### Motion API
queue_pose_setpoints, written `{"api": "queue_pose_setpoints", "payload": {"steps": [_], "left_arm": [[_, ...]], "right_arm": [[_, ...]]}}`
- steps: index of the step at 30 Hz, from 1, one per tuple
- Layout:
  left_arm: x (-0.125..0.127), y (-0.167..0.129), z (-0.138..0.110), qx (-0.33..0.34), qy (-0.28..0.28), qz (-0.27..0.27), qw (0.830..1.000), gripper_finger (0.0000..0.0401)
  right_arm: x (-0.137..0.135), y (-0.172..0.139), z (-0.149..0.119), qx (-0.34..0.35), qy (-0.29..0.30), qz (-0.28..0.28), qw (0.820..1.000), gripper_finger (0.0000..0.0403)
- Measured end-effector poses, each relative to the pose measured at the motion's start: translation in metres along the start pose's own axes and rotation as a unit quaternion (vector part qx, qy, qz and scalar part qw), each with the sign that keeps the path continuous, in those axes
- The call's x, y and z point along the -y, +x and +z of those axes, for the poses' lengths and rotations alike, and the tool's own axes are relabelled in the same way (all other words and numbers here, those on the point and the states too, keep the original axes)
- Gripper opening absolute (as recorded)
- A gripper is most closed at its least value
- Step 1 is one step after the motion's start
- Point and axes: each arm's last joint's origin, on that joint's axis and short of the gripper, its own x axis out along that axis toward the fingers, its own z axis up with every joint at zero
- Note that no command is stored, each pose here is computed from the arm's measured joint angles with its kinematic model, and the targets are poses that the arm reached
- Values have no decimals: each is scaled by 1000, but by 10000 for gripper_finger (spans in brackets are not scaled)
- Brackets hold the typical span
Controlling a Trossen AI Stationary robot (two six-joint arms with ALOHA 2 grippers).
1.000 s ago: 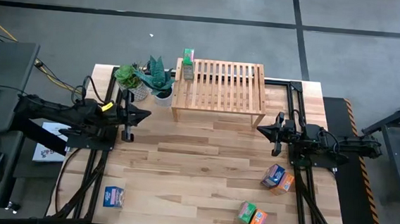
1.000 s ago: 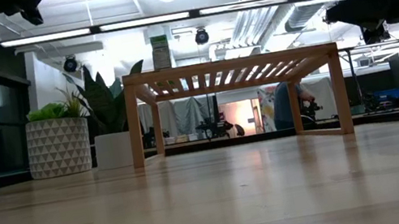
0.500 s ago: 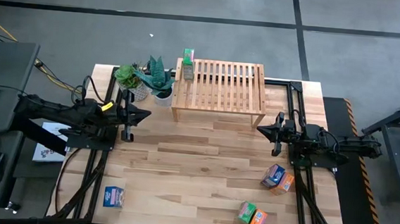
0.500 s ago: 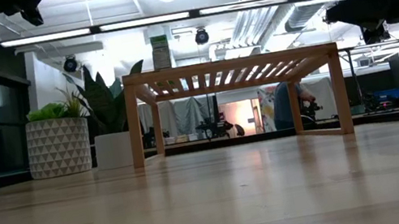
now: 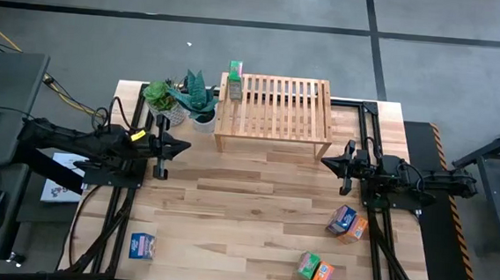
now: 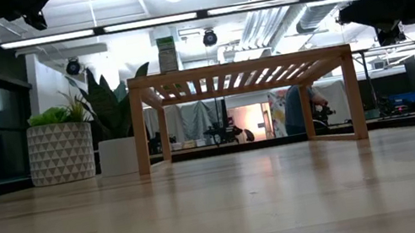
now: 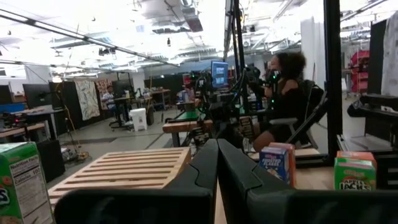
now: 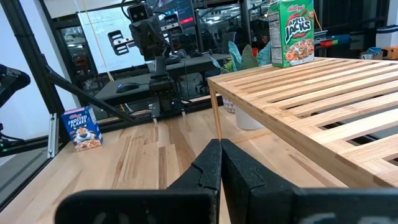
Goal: Stack cereal on shelf
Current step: Put the green cereal box on the shelf aligned with the other green cereal box
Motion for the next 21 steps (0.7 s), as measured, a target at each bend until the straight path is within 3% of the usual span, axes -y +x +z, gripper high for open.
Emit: {"api": "queue_pose_setpoints", "payload": {"steps": [6,10,12,16,18,21], "left_arm": [[0,0,1,3,11,1,1000,0],[0,0,1,4,17,1,1000,0],[0,0,1,5,16,1,1000,0],[0,0,1,6,16,1,1000,0],[0,0,2,10,16,2,1000,0],[0,0,2,11,16,3,1000,0]], "right_arm": [[0,0,4,21,40,1,999,0],[-1,-2,21,113,77,-7,991,0],[-4,-4,32,162,91,39,982,0],[-16,-4,48,222,70,196,953,0],[-21,0,49,225,62,222,947,0],[-28,15,53,192,65,211,956,0]]}}
